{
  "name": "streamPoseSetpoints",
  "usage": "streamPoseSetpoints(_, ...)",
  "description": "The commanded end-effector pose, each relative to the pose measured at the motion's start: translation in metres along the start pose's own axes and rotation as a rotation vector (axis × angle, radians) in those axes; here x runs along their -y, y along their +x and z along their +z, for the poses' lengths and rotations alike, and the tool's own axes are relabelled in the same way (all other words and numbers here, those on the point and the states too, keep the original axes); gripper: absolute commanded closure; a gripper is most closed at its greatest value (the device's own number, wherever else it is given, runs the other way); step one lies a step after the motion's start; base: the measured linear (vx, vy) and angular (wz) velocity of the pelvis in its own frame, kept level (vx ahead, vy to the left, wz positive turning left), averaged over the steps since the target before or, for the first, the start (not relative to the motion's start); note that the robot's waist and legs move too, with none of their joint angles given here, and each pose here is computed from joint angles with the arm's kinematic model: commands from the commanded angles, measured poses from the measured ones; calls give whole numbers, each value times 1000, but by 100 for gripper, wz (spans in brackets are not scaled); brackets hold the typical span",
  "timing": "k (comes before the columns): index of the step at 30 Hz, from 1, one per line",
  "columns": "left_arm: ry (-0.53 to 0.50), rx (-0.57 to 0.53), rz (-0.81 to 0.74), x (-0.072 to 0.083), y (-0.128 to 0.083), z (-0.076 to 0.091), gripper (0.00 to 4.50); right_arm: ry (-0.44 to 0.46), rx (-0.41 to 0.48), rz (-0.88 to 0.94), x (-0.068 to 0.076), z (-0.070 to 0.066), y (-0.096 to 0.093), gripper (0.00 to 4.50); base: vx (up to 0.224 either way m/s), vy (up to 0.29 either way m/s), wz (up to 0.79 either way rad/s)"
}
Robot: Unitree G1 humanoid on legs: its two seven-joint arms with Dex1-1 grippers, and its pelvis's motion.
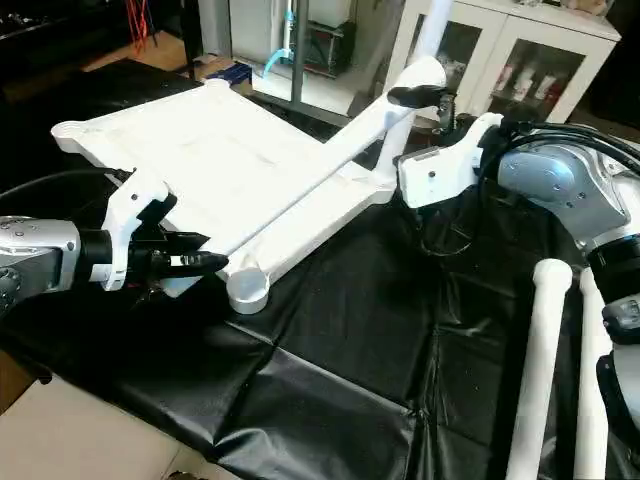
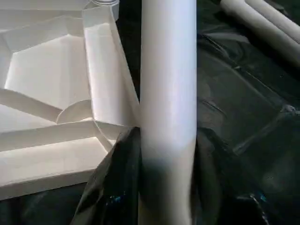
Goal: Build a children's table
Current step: Pick table leg
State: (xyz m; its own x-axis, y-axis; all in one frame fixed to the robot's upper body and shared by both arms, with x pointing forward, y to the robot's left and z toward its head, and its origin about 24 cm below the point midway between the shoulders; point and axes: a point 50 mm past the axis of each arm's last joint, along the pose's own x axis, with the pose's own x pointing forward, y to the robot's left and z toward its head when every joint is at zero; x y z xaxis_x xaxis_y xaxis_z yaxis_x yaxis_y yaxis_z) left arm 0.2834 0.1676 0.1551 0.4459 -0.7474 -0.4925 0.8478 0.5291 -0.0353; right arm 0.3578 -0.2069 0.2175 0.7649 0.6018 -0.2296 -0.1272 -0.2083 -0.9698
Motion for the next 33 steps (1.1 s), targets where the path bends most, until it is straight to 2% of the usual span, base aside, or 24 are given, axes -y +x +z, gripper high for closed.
streamPoseSetpoints(1, 58, 11, -34, 7, 4, 8, 309, -19, -19, -6, 4, -2, 3, 0, 0, 0, 0)
streamPoseSetpoints(9, 71, 9, -31, 6, 4, 8, 309, -28, -18, -1, 2, -1, 10, 0, 0, 0, 0)
streamPoseSetpoints(11, 73, 11, -23, 5, 3, 9, 309, -19, -17, 14, -2, -1, 10, 28, 0, 0, 0)
streamPoseSetpoints(15, 78, 7, -19, 3, 2, 9, 309, -17, -30, 58, -10, -5, 9, 48, 0, 0, 0)
streamPoseSetpoints(22, 104, 8, -30, 4, 1, 12, 309, -17, -54, 112, -23, -9, 8, 117, 0, 0, 0)
streamPoseSetpoints(33, 150, 1, -60, 7, -2, 16, 309, -3, -49, 135, -33, -8, 11, 201, 0, 0, 0)
